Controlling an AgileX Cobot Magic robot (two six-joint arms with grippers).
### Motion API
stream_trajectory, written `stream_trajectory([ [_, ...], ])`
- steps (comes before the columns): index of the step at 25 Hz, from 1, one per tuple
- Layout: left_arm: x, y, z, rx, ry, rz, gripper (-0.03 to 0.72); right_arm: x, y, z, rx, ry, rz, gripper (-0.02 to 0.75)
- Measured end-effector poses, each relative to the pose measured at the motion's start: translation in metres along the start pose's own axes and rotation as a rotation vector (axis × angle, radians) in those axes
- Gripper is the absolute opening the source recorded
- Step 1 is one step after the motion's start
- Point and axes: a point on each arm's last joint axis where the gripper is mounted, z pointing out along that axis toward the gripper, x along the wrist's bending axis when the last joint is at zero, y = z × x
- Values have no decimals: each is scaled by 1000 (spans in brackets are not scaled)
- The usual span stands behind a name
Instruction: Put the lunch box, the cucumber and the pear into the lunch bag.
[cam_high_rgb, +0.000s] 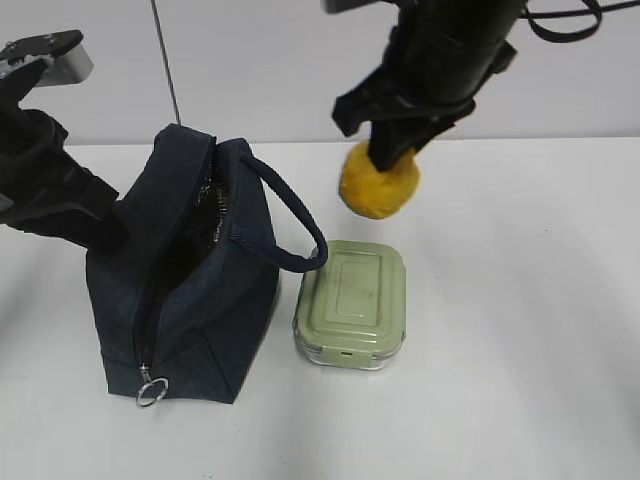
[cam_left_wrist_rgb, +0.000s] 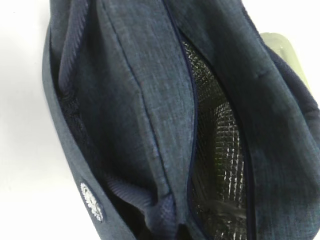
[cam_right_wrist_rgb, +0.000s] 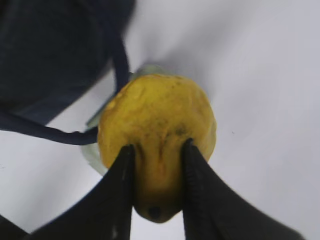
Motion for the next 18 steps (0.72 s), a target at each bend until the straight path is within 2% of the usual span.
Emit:
stream_trajectory([
  [7, 0, 0, 0, 0, 1, 1, 3, 57, 17, -19, -149, 142, -119, 179],
  [13, 0, 0, 0, 0, 1, 1, 3, 77, 26, -17, -254, 254, -150, 179],
  [18, 0, 0, 0, 1, 1, 1, 3, 86, 31, 12, -226, 310, -171, 176],
])
